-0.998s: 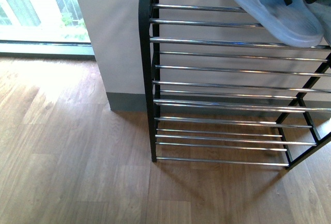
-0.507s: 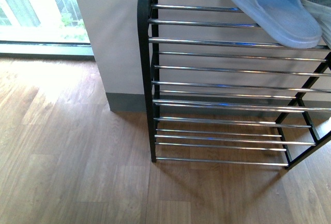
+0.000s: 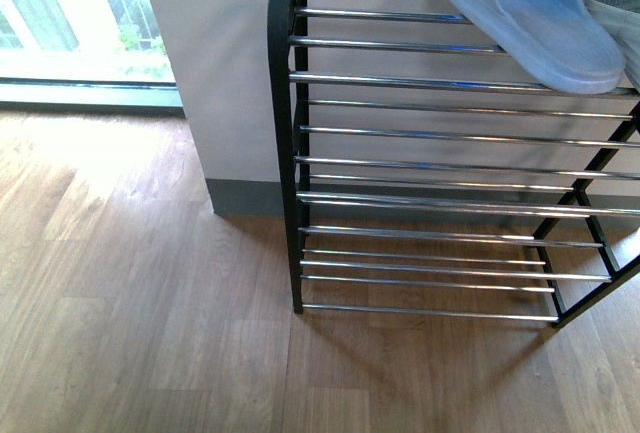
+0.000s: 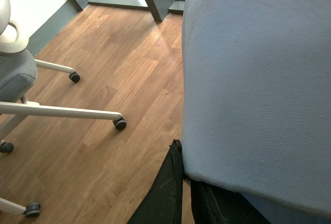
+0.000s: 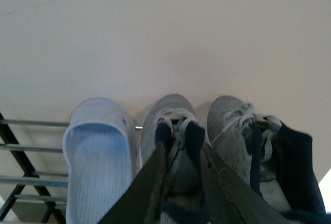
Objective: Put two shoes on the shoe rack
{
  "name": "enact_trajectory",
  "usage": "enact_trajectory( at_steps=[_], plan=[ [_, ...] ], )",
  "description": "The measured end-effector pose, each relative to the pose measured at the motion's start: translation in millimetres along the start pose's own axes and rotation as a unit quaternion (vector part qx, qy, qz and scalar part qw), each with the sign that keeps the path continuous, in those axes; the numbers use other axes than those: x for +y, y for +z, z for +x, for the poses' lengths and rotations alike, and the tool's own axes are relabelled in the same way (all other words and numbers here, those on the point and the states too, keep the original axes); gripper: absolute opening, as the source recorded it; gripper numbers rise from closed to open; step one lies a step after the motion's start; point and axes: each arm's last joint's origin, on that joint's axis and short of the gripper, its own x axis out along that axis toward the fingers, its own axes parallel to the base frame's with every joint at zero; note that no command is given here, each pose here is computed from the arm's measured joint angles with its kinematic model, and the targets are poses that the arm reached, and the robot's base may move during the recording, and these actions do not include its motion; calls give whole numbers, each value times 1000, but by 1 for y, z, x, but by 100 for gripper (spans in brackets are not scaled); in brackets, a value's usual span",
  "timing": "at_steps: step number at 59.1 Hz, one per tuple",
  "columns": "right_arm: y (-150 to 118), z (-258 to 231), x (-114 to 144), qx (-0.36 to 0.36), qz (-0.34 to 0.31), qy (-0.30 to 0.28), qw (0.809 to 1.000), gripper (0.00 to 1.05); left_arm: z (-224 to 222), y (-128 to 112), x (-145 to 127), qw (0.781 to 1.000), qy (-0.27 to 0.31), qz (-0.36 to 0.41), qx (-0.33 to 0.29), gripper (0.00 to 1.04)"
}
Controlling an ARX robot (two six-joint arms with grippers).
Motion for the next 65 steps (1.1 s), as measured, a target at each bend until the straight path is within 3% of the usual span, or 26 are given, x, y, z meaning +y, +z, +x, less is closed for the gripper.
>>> enact_trajectory(
  at_steps=[8,21,65],
  plan=[
    [-13,-19,5,4,2,5,1000,1,0,0,0,1000,0,0,0,2],
    [-30,-48,17,6,3,6,1000,1,0,0,0,1000,0,0,0,2],
    [-57,-108,18,2,3,5,1000,1,0,0,0,1000,0,0,0,2]
  ],
)
